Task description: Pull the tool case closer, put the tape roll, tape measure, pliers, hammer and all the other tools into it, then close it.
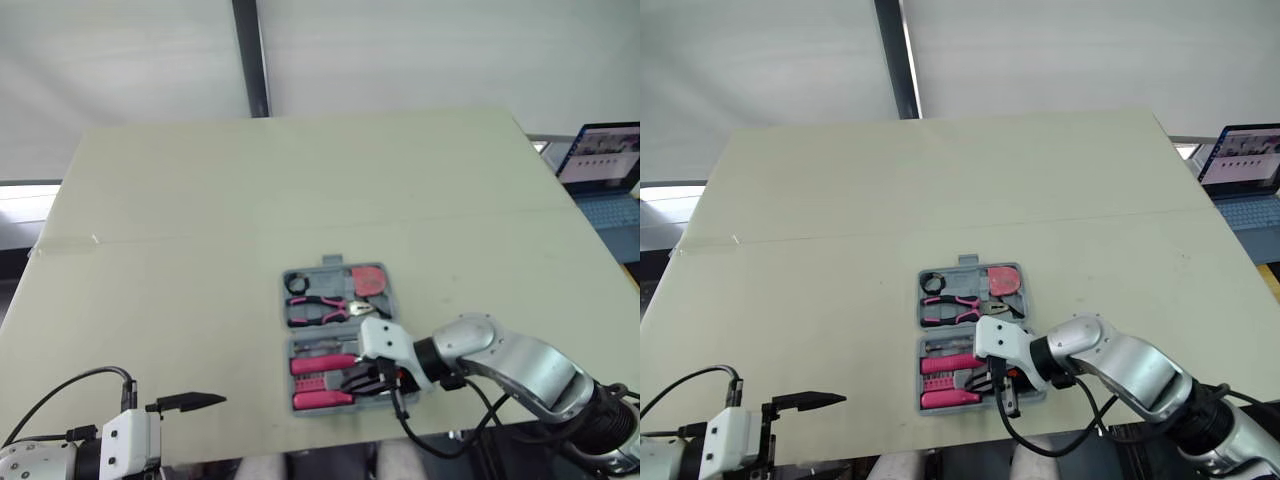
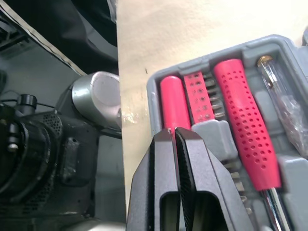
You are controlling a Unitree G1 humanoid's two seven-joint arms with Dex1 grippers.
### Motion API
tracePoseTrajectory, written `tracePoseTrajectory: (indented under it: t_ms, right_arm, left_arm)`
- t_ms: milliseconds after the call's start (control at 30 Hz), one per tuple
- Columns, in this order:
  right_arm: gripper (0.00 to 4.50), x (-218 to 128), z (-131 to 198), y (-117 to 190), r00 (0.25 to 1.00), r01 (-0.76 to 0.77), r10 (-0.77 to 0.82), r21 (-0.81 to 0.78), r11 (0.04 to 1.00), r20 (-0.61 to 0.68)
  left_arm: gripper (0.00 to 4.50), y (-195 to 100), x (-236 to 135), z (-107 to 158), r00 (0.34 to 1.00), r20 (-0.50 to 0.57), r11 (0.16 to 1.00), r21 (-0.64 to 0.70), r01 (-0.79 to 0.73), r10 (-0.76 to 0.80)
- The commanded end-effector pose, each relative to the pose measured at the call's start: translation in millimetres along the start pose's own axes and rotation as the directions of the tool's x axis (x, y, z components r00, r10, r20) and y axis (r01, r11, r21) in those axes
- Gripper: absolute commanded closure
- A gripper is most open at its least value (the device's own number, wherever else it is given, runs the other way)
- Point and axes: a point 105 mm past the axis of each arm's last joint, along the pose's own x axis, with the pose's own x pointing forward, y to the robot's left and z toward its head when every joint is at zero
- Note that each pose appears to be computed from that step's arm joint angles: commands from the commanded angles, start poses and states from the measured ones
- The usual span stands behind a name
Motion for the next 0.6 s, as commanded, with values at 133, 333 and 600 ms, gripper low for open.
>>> tracePoseTrajectory:
  t_ms: [133, 333, 600]
  right_arm:
    - [4.40, 7.2, -6.5, 0.6, 0.999, -0.007, 0.008, -0.029, 1.000, 0.033]
    - [4.40, 12.6, -13.7, 0.8, 0.999, -0.005, 0.005, 0.002, 1.000, 0.044]
    - [4.40, 16.9, -24.1, -1.3, 1.000, 0.008, -0.008, 0.023, 1.000, 0.011]
  left_arm:
    - [0.00, -1.4, 3.8, 2.0, 1.000, 0.007, 1.000, 0.007, 0.002, -0.002]
    - [0.00, -3.8, 4.7, 2.3, 1.000, 0.004, 1.000, 0.000, 0.007, -0.007]
    - [0.00, -5.3, 3.9, 1.0, 1.000, 0.002, 1.000, -0.004, 0.005, -0.005]
